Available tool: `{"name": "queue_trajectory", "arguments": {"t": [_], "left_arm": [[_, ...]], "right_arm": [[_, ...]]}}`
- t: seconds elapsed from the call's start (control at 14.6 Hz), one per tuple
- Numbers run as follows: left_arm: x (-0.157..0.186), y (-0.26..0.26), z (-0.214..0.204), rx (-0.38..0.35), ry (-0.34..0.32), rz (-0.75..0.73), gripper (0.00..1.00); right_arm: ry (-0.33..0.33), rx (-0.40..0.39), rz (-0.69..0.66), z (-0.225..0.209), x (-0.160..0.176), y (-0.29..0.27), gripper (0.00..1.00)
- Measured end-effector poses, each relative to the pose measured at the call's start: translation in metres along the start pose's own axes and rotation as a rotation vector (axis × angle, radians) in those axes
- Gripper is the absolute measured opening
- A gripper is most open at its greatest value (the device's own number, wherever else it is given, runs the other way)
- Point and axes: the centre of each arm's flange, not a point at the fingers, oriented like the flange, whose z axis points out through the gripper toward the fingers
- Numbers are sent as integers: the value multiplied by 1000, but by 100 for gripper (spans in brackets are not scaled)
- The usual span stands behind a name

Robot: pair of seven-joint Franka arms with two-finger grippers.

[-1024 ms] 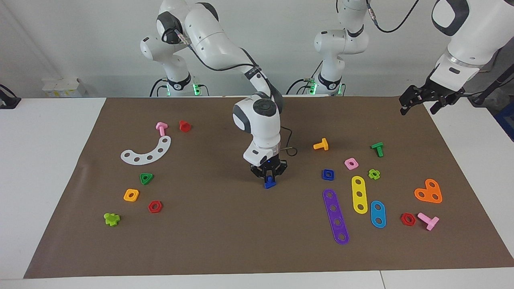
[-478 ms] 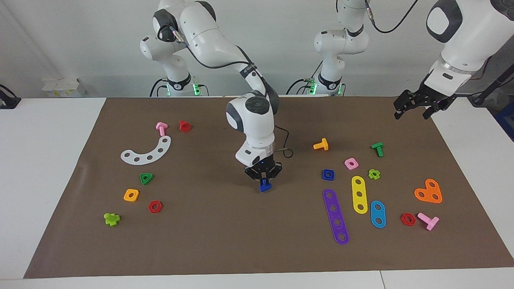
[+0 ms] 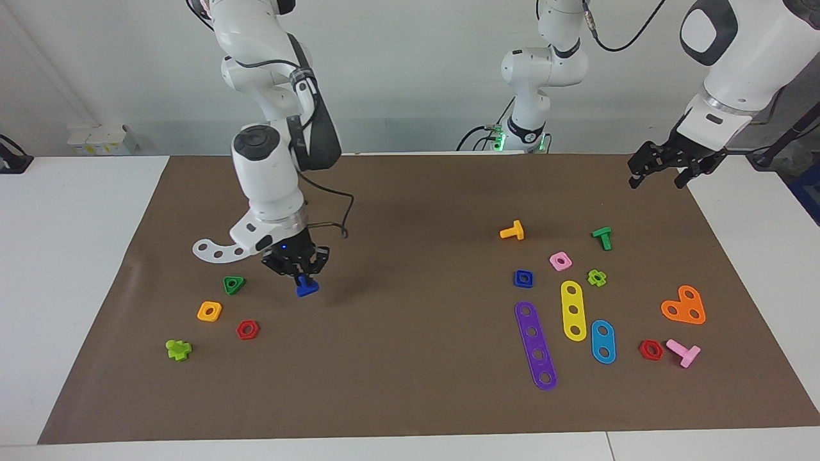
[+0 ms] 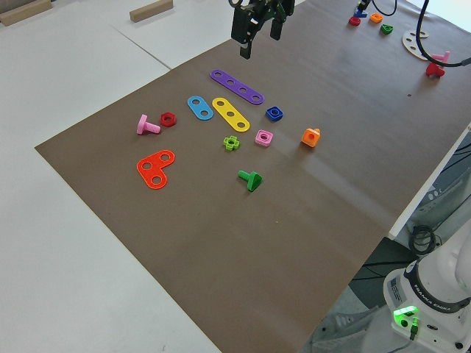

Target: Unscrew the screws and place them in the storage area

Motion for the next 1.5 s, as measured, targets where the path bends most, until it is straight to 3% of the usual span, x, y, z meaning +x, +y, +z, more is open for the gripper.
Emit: {"name": "queue_trajectory", "arguments": {"t": [0.27,0.89,0.96,1.23,1.43,1.5], "left_arm": [[0,-2,0,0,0,-3,100],[0,-2,-1,0,3,-3,100],[0,-2,-1,0,3,-3,100],[0,-2,-1,0,4,-3,100],[0,-2,-1,0,4,-3,100],[0,-2,-1,0,4,-3,100]], "right_arm": [[-29,-16,0,38,-21,70,19],[-21,-20,20,68,-37,84,19],[-21,-21,24,70,-37,86,24],[16,-20,28,56,-26,88,66],[21,-15,58,6,-3,87,98],[3,-14,79,-20,5,87,100]]}}
